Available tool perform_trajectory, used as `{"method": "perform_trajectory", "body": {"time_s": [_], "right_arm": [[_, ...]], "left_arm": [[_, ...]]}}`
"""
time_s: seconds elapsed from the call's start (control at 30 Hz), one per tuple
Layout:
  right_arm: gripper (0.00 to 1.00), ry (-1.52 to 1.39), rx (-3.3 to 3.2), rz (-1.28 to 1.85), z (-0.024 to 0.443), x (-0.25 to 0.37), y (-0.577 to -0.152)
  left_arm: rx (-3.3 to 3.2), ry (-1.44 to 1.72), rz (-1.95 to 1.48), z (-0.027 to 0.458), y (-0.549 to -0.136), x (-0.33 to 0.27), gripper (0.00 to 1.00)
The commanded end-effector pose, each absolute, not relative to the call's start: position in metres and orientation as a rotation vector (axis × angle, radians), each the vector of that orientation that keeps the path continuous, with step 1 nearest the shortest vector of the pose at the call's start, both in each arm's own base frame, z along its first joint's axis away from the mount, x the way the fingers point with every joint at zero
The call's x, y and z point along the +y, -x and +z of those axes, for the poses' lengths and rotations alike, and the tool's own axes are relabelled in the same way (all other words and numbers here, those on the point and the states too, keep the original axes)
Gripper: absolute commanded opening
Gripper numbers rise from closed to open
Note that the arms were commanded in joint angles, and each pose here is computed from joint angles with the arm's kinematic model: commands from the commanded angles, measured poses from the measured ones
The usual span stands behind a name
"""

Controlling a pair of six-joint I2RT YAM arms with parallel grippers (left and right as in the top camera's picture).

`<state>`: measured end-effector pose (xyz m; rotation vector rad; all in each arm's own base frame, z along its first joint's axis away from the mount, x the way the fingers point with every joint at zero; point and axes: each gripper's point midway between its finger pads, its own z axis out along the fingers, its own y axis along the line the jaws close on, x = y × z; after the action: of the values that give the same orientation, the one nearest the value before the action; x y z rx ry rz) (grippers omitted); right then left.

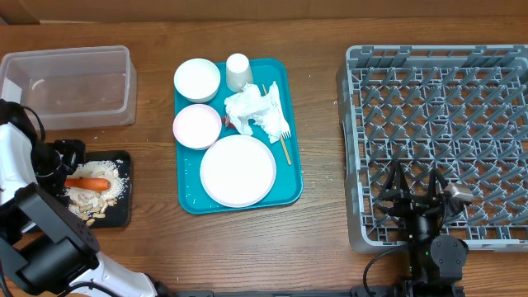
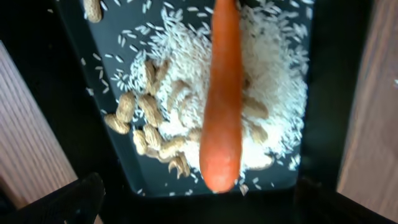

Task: Sort waste into correct bins and load items into the dishwasher rack
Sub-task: 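Move the left gripper back to the white plate on the teal tray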

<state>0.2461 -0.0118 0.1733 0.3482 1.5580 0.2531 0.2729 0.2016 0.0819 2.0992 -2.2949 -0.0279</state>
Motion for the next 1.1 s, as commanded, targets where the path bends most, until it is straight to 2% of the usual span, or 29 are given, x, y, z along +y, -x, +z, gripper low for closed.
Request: {"method": "perform_trajectory", "body": {"time_s": [0.0, 0.23, 0.43, 0.6, 0.8, 0.93, 1.07], "right_arm": [[1.00, -0.344, 1.556, 0.247, 0.171, -0.012, -0.246], [1.00, -0.344, 1.557, 0.247, 0.171, -0.012, -0.246], [1.00, -0.344, 1.557, 0.247, 0.171, -0.012, -0.246], [1.00, -0.344, 1.556, 0.247, 0.171, -0.012, -0.246], [1.00, -0.344, 1.557, 0.247, 0.171, -0.012, -0.246], [1.00, -0.344, 1.557, 0.247, 0.171, -0.012, -0.246], [1.00, -0.344, 1.556, 0.247, 0.171, -0.012, -0.246]], "left_arm": [[-2.478, -2.077, 0.034, 0.129, -0.297, 0.190, 1.00], [-2.869, -1.796, 0.118, 0.194, -0.313, 0.124, 1.00], [-3.181, -1.170, 0.156, 0.213, -0.314, 0.026, 1.00], [-3.183, -0.781, 0.087, 0.184, -0.296, -0.037, 1.00], [-3.096, -0.447, -0.009, 0.127, -0.262, -0.087, 1.00], [-3.104, -0.344, -0.016, 0.101, -0.255, -0.105, 1.00], [-3.125, -0.386, -0.016, 0.085, -0.258, -0.109, 1.00]]}}
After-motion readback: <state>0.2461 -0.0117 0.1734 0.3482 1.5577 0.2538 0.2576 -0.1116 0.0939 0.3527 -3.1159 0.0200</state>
